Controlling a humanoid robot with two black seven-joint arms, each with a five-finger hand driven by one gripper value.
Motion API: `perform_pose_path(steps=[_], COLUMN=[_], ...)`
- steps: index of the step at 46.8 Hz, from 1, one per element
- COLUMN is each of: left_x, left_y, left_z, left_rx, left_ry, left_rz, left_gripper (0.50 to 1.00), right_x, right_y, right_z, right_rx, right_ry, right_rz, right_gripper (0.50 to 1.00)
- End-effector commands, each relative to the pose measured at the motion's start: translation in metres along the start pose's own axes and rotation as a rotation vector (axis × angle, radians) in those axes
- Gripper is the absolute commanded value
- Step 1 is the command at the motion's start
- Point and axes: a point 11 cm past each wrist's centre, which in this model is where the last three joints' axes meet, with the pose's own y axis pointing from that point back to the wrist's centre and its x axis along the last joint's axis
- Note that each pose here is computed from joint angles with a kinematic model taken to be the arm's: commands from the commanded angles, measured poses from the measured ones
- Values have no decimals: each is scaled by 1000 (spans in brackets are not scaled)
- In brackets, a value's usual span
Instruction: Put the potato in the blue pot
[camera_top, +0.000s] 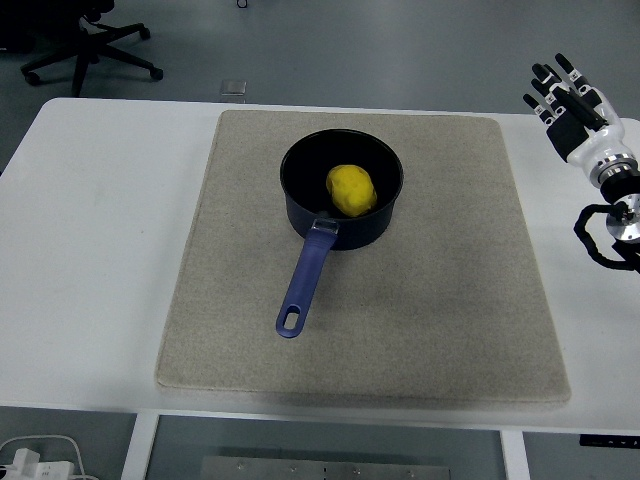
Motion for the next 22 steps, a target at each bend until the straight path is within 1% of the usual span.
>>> perform_pose_path(steps=[1, 9, 14, 22], left_x=[0, 0, 0, 0], left_y=[0, 0, 0, 0], left_z=[-1, -1, 0, 0], left_rx=[1, 1, -1, -1], left_ry=[1, 1, 0, 0], left_rz=[0, 0, 0, 0], left_gripper=[994, 994, 994, 994], right_x=[-2, -2, -5, -10], right_y=[0, 0, -1, 0], right_z=[3, 5, 4, 5], right_rx=[-5, -8, -3, -9], right_ry=[-3, -4, -11, -13], right_rz=[-3, -4, -11, -27], right_gripper=[944, 944, 944, 944])
